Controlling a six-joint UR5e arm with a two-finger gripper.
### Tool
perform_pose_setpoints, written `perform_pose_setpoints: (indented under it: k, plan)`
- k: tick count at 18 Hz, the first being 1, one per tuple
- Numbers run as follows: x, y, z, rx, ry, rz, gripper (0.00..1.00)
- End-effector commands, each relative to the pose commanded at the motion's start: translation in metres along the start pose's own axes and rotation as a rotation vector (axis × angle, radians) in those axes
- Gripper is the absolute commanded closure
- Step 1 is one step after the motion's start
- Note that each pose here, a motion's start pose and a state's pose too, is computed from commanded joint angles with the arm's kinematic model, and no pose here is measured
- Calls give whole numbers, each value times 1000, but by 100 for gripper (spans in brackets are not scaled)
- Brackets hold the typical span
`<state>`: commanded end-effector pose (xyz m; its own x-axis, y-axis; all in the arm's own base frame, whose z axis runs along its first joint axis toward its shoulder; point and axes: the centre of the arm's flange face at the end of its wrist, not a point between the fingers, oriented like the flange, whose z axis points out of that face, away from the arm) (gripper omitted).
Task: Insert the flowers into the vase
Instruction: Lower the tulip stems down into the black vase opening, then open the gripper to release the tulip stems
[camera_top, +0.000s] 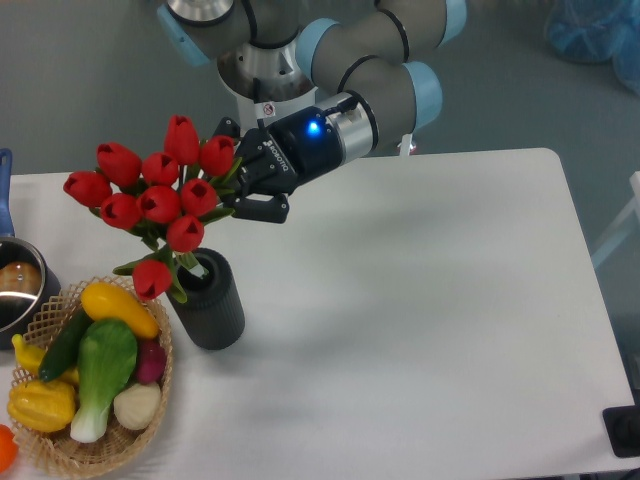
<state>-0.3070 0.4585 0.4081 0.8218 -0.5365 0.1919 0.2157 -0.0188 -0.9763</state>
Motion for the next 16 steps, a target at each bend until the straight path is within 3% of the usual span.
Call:
perform_pose_setpoints:
  k: [6, 13, 15, 16]
  plan:
    - [-7, 27, -7, -4, -15, -16, 96]
    - [-12, 86, -13, -12, -30, -6, 93]
    - [-11, 94, -14, -43, -36, -8, 90]
    - [-11, 95, -15, -54, -39, -7, 83]
